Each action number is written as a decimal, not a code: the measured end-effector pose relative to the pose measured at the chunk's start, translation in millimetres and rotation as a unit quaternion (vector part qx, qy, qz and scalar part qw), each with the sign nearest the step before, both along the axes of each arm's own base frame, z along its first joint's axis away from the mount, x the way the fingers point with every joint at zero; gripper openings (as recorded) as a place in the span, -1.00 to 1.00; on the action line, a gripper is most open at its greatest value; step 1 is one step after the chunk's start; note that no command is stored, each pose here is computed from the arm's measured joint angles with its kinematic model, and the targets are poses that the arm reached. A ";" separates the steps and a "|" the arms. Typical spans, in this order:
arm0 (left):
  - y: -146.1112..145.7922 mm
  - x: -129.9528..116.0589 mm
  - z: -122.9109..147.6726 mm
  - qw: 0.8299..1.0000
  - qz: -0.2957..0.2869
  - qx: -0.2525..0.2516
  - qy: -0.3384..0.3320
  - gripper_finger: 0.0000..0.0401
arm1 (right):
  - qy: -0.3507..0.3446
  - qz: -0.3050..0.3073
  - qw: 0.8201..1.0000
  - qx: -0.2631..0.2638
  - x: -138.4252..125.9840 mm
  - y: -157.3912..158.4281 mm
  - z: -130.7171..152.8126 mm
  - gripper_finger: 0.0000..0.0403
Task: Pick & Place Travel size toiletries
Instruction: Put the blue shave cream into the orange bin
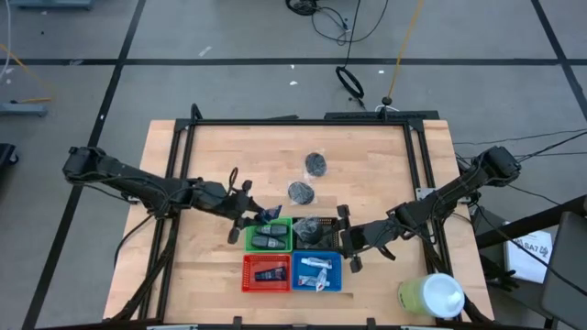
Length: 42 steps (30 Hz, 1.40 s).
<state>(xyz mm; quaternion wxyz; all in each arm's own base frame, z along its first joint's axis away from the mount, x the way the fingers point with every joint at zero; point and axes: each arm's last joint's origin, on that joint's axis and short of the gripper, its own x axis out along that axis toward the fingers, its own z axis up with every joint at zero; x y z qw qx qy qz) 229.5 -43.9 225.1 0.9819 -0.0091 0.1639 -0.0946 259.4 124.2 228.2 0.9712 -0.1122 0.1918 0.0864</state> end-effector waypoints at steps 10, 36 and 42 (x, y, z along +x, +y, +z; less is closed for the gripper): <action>-39.2 -11.5 -7.0 0.988 -0.044 -0.126 0.071 -0.45 | 0.000 -0.001 1.000 0.000 0.4 -0.8 0.0 -0.17; -146.2 50.8 -44.9 0.919 -0.003 -0.003 0.395 -0.39 | 0.000 -0.014 1.000 0.027 1.2 -1.8 0.6 -0.17; -143.6 51.4 -43.0 0.915 -0.013 -0.016 0.404 -0.39 | 0.000 -0.013 1.000 0.026 1.1 -1.5 0.7 -0.17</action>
